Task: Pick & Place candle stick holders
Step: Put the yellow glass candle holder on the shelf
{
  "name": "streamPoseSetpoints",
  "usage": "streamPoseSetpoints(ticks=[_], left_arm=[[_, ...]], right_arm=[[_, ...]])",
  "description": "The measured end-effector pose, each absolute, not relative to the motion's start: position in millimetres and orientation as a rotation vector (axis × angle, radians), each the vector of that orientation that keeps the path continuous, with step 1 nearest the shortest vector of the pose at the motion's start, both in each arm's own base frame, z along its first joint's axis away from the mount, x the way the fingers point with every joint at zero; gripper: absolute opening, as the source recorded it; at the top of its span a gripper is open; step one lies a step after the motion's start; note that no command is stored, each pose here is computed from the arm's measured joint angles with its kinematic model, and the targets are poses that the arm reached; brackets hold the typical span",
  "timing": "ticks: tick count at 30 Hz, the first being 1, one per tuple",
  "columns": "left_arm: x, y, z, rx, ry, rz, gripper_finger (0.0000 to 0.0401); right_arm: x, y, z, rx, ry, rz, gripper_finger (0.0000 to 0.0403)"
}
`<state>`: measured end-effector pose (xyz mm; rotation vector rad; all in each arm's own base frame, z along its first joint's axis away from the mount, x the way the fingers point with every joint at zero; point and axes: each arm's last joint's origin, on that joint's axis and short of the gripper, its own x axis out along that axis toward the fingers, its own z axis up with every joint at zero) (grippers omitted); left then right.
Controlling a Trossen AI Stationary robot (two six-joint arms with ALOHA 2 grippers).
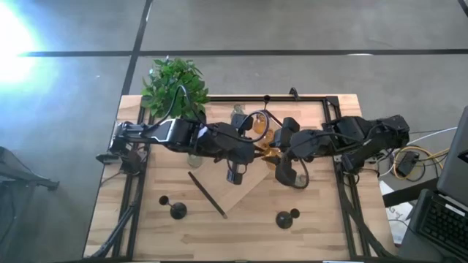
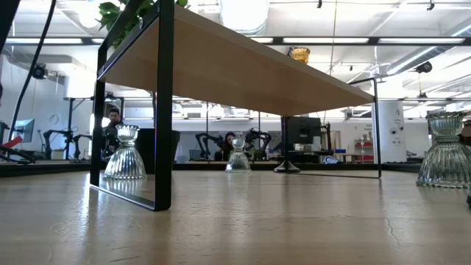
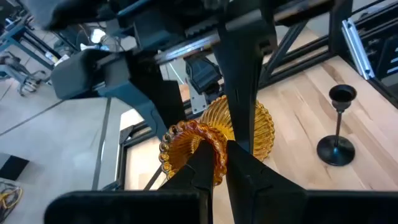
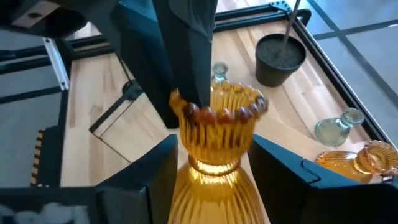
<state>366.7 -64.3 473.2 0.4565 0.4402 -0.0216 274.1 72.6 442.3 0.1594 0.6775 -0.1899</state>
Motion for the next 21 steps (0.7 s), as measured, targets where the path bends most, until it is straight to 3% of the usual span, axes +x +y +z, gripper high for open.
streamPoseSetpoints(ticks=[13, 21], left_arm=[[365.9, -63.7, 472.2, 0.466, 0.455, -0.016, 0.0024], [365.5, -63.6, 472.3, 0.464, 0.456, -0.017, 0.0026]], right_arm=[[272.2, 72.0, 445.4, 0.150, 0.674, -0.184, 0.0112], [271.5, 72.0, 447.0, 0.150, 0.672, -0.179, 0.0107]])
